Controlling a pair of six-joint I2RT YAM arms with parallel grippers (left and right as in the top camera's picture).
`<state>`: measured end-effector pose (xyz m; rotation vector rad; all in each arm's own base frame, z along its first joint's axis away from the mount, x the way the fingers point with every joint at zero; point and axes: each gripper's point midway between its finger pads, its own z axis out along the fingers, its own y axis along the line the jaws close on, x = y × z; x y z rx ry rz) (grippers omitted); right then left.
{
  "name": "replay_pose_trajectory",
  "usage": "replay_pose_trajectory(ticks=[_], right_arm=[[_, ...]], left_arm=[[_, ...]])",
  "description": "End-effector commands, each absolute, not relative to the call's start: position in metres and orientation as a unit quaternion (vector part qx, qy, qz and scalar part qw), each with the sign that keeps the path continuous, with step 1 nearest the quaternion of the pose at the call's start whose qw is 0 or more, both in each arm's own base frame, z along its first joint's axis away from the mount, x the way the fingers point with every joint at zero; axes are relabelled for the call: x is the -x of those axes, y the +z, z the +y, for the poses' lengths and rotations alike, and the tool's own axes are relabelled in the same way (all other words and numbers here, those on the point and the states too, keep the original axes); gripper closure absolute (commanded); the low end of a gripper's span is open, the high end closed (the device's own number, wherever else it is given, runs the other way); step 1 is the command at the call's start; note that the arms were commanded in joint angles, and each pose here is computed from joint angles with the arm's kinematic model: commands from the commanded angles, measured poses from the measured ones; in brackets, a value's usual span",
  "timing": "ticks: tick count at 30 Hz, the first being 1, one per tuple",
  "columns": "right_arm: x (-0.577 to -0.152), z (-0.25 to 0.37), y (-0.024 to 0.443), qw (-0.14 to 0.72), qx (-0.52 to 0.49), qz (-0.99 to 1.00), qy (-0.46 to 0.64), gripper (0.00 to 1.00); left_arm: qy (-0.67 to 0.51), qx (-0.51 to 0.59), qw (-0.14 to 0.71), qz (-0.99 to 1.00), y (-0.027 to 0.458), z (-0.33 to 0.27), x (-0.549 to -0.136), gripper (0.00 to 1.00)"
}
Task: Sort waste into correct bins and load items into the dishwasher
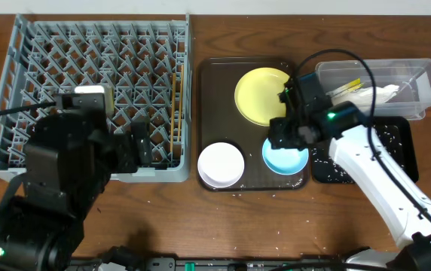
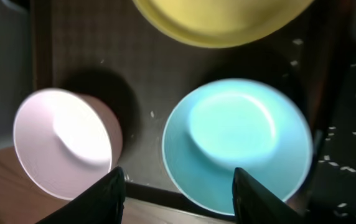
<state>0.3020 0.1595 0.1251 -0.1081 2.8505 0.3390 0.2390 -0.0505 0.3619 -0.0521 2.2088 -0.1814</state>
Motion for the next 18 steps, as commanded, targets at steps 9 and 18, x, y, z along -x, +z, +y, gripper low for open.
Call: replay_pose_trajectory(ticks=[9,18], right_arm=[[-0.308,0.139,0.113,0.139,-0.01,0.986,0.088,0.52],[-0.32,0.031,0.155,0.162,-0.214,0.948,0.172,0.45]], left_arm=[[-0.078,0.023,0.448,0.89,0.365,-0.051,-0.239,0.08],[-0.238,-0.083,0.39,0.886,0.353,-0.139,-0.271,0.03]])
